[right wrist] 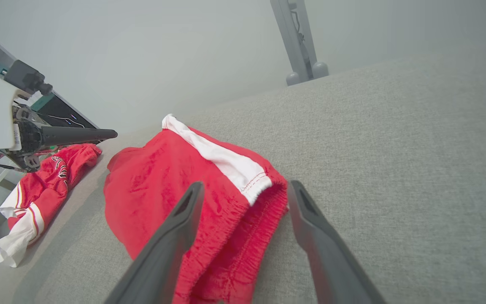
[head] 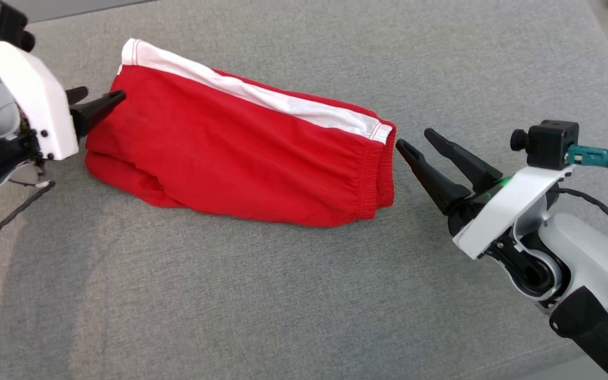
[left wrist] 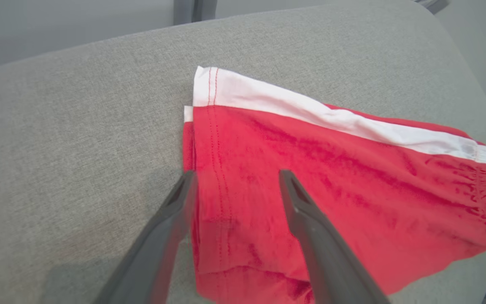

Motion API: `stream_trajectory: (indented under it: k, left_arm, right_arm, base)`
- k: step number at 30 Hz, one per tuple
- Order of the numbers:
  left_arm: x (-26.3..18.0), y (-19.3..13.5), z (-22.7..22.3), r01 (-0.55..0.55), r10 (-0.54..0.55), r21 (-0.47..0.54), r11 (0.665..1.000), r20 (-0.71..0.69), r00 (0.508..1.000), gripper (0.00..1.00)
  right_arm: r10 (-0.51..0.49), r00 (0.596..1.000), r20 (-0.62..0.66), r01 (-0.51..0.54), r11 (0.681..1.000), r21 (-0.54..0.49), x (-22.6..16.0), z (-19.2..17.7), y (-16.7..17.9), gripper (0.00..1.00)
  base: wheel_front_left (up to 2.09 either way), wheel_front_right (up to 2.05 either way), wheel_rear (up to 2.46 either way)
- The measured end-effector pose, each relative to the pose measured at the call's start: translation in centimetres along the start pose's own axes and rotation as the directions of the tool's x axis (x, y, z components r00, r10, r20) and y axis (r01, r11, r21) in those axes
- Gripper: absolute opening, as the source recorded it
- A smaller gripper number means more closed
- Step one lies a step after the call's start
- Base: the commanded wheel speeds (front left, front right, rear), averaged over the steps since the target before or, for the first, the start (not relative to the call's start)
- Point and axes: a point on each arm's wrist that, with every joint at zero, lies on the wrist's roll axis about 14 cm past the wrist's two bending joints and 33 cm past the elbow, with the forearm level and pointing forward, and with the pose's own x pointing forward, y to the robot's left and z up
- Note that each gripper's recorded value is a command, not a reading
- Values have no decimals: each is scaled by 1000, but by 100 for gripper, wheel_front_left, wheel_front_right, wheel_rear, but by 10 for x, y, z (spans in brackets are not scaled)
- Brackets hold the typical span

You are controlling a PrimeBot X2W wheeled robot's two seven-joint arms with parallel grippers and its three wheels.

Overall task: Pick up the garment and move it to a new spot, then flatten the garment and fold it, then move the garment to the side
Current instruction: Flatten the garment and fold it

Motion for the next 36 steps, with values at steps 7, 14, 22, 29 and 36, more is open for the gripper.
stream_trajectory:
  k: [7, 14, 22, 29, 36]
  left_arm:
    - [0, 4, -12, -7, 4, -29, 1000, -95, 996, 100]
    - [14, 21, -24, -58, 44, -66, 996, -193, 980, 100]
    - [30, 23, -34, -63, 28, -121, 991, -274, 961, 100]
    - [35, 11, -47, -23, -37, -169, 985, -345, 938, 100]
    - [34, 5, -46, 3, -66, -182, 983, -341, 938, 0]
  right_arm:
    - [-43, 998, 39, 43, 999, 1, -21, 7, -10, 100]
    - [-90, 994, 67, 91, 996, -13, -39, 9, -21, 100]
    - [-153, 985, 79, 153, 988, 13, -59, 1, -30, 100]
    - [-172, 982, 74, 170, 985, 31, -64, -3, -31, 100]
    - [-172, 983, 59, 171, 985, 29, -60, -7, -29, 100]
  base:
    - [0, 0, 0]
    - [0, 0, 0]
    - [0, 0, 0]
    - [0, 0, 0]
    - [0, 0, 0]
